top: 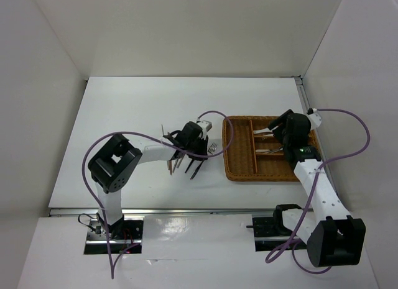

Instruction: Sort the eating utensils into containers

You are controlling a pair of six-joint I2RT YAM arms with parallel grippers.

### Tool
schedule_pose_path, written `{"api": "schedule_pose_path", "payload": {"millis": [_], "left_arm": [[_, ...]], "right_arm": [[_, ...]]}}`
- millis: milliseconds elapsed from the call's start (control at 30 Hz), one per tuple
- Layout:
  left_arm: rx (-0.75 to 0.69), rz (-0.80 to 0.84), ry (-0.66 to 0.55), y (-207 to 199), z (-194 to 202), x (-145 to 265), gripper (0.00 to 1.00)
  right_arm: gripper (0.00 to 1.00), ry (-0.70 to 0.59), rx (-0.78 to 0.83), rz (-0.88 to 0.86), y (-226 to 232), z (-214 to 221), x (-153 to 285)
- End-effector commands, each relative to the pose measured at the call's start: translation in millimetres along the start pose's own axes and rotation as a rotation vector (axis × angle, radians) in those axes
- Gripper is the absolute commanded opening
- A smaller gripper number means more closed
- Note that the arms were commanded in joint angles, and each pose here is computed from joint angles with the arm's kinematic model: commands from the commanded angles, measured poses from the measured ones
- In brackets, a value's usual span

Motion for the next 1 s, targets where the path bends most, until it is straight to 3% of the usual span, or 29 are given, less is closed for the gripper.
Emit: {"api": "schedule_pose_path", "payload": {"millis": [0,233,400,767,967], "left_arm": [[-0.001,-0.146,0.168,19.6,48.8,-12.4,0.26],[-0.008,-0.227,0.169,19.4,54.8,-19.2,0.17],[0.006,-0.221,0.059,9.3,29.6,7.0,0.17],[0.032,-0.139,-0.127,-14.3,-15.6,57.1,0.17],[0.108,-0.103,-0.304,-22.0,-52.5,82.9,0.17]], "right_arm": [[0.72,-0.023,0.015,-0.058,8.1,-7.3,4.5],[0.72,-0.003,0.05,-0.159,21.2,-8.0,11.1],[0.72,0.052,0.13,-0.297,37.7,-1.4,11.8],[0.72,0.279,0.324,-0.802,74.3,44.3,34.7],[0.72,0.35,0.442,-0.993,90.5,81.1,54.8]]}}
Point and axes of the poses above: each gripper's point midway between its finger pads, its own x axis back along the fingers, its own y axis along the line the jaws close on, z = x × y, the point moved 5 cm from there along x, back along the fingers, and after that the axes turned 1 degree about -x, right-handed, at the moved point
